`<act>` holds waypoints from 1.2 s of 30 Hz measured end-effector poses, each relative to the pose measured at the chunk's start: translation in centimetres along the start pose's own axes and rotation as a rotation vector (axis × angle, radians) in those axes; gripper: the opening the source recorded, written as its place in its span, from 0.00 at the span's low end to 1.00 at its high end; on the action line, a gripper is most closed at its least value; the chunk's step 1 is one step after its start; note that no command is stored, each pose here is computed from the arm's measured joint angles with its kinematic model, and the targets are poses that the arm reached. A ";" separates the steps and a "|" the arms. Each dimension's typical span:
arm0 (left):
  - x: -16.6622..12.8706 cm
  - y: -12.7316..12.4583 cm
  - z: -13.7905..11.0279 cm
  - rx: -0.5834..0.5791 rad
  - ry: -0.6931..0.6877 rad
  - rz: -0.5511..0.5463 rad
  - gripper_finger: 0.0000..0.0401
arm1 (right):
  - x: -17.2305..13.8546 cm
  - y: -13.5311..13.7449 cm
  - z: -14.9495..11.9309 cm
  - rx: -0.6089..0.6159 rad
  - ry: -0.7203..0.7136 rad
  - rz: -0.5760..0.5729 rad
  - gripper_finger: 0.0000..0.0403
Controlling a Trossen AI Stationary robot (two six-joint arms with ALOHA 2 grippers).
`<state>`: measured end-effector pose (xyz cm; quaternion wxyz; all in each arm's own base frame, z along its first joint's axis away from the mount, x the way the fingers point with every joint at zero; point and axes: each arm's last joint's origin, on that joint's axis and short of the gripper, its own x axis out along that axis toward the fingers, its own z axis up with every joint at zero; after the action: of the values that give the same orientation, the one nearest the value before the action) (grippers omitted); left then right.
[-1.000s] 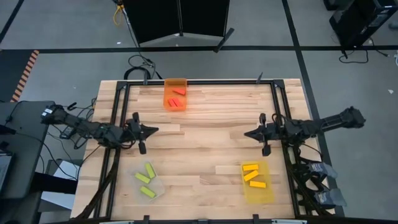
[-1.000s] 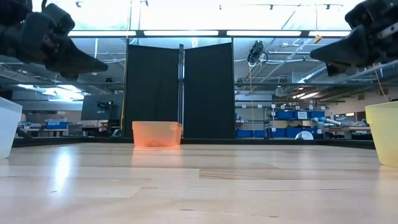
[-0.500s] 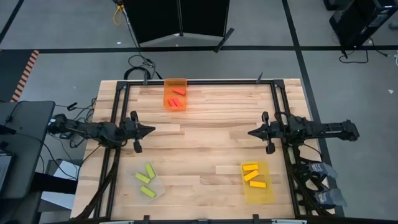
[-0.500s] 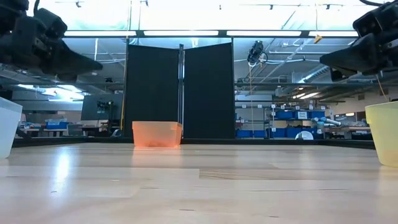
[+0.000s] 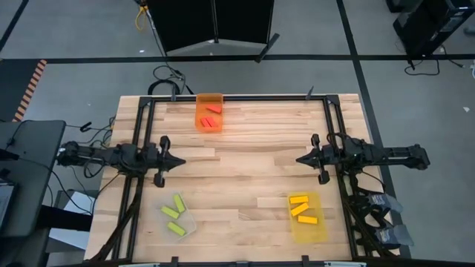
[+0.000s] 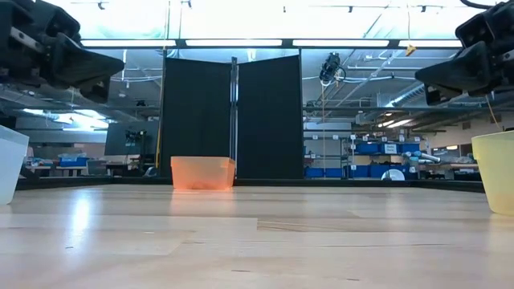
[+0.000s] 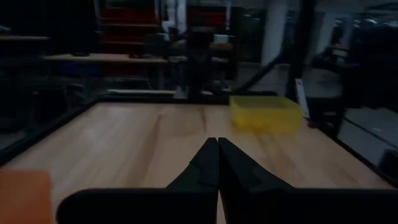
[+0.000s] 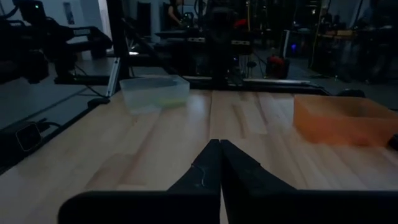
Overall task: Sort blocks
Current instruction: Return to Home Position
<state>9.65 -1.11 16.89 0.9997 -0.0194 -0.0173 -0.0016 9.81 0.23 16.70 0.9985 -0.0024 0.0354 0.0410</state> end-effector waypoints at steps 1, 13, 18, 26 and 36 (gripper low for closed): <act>0.0 0.0 0.0 0.005 0.004 -0.015 0.01 | 0.0 0.0 0.0 0.005 0.001 -0.003 0.03; 0.1 -0.1 -0.2 0.032 0.025 -0.019 0.03 | 0.0 0.0 0.0 0.076 0.005 -0.009 0.07; 0.1 0.0 -0.2 0.070 0.019 -0.012 0.04 | 0.0 0.0 0.0 0.076 0.005 -0.009 0.07; 0.1 0.0 0.3 0.070 -0.028 -0.004 0.04 | 0.0 0.0 0.0 0.076 0.004 -0.011 0.06; 0.1 0.0 0.3 0.070 -0.031 -0.005 0.04 | 0.0 0.0 0.0 0.076 0.004 -0.011 0.07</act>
<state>9.75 -1.14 17.22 0.9993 0.0155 -0.0330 -0.0033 9.86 0.19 16.66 0.9980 0.0354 0.0392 0.0341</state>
